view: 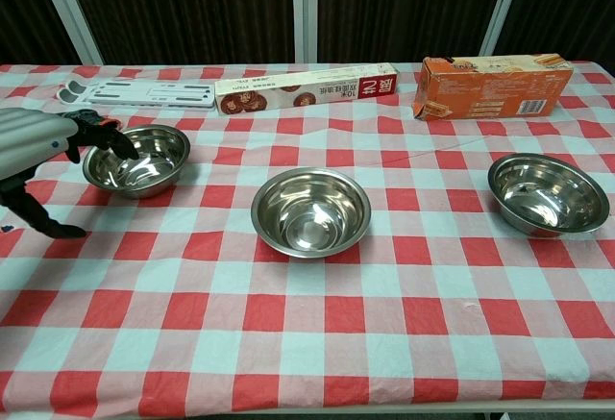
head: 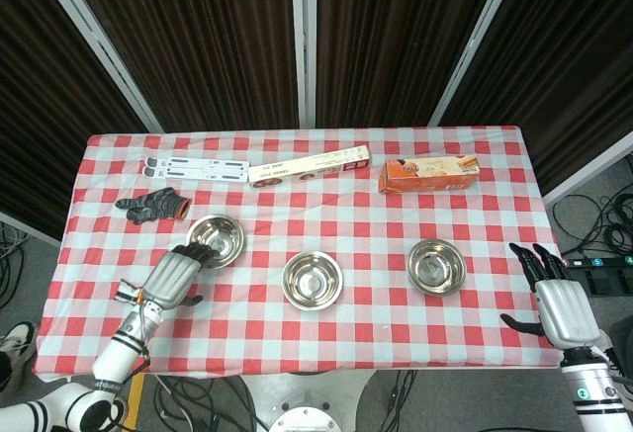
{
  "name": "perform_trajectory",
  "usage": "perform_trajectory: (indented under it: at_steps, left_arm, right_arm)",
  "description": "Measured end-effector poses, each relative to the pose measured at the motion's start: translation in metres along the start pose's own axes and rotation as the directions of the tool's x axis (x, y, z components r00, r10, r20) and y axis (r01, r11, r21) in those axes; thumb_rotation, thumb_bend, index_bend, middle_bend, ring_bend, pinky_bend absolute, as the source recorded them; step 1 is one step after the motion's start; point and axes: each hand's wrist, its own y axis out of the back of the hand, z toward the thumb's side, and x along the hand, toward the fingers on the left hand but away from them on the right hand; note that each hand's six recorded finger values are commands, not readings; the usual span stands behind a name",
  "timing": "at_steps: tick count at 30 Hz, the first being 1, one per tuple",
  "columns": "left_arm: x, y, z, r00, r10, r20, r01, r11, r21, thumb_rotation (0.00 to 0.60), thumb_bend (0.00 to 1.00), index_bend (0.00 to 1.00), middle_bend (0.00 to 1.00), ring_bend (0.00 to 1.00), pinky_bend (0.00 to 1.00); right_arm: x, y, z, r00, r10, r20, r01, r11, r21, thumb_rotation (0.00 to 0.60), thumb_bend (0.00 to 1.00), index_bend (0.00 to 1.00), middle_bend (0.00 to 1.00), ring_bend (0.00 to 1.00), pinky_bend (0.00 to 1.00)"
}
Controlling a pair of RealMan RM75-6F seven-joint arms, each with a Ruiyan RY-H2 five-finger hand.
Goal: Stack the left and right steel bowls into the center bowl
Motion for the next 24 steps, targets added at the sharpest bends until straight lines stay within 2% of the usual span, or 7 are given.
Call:
perform_trajectory:
  at_steps: [8,12,24]
  left_arm:
    - [0.024,-0.008,-0.001,1.000,-0.006,0.001,0.006,1.000,0.013,0.600,0.19,0.33,0.38,0.28,0.38]
    - [0.034,-0.011,0.000,1.000,-0.003,-0.001,0.003,1.000,0.009,0.600,0.21,0.38,0.43,0.33,0.43]
    - [0.057,-0.021,-0.001,0.999,0.042,-0.007,-0.042,0.997,0.071,0.600,0.28,0.52,0.56,0.47,0.56]
  right_arm:
    - [-0.001,-0.001,-0.003,1.000,0.005,0.010,-0.005,1.000,0.003,0.600,0.02,0.07,0.13,0.03,0.13]
    - [-0.001,-0.001,-0.003,1.000,0.011,0.014,-0.011,1.000,-0.001,0.600,0.02,0.07,0.13,0.03,0.14]
    - [-0.001,0.000,-0.008,0.999,0.018,0.027,-0.018,1.000,-0.009,0.600,0.02,0.07,0.12,0.03,0.15]
